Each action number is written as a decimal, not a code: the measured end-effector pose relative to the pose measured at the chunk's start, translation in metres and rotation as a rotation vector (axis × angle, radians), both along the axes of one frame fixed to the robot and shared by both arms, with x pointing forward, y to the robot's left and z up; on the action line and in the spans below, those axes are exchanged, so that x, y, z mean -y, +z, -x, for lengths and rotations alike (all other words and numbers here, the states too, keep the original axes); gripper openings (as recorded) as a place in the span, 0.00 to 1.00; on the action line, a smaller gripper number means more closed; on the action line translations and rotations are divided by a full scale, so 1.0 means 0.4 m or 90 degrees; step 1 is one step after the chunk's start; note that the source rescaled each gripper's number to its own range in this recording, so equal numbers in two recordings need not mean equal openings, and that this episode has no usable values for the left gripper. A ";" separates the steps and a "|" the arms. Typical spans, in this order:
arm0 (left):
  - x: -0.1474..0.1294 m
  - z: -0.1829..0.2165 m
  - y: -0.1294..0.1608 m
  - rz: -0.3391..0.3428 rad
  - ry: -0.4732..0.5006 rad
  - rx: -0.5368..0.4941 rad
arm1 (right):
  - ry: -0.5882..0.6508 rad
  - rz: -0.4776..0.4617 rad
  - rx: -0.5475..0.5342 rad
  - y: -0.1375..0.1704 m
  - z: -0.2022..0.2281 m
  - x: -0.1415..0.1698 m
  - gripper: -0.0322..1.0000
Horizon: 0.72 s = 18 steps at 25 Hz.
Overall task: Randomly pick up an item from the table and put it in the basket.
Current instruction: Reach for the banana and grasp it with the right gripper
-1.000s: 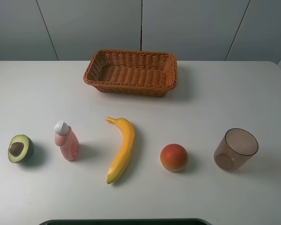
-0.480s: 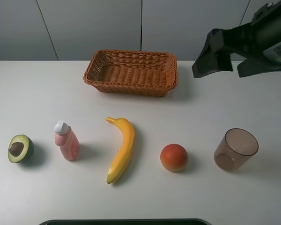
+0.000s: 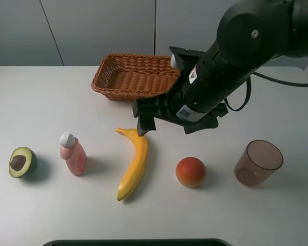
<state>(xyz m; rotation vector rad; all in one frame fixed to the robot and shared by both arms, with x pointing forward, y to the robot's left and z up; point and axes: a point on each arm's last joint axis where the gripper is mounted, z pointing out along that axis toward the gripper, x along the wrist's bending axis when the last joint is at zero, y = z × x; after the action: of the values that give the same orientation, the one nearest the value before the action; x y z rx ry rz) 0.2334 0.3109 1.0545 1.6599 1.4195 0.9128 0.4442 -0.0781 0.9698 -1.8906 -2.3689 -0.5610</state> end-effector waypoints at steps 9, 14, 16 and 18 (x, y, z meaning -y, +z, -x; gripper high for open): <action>0.000 0.000 0.000 0.000 0.000 0.000 | 0.003 0.029 -0.084 -0.110 -0.014 -0.095 1.00; 0.000 0.000 0.000 0.000 0.000 0.000 | -0.004 0.031 -0.101 -0.140 -0.034 -0.123 0.98; 0.000 0.000 0.000 0.000 0.000 0.000 | -0.001 0.036 -0.108 -0.156 -0.041 -0.132 0.95; 0.000 0.000 0.000 0.000 0.000 0.000 | 0.001 0.041 -0.113 -0.170 -0.047 -0.139 0.93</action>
<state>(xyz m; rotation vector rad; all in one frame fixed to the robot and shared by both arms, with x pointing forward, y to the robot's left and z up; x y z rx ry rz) 0.2334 0.3109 1.0545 1.6599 1.4195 0.9128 0.4630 -0.0224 0.9018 -1.8774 -2.3011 -0.3062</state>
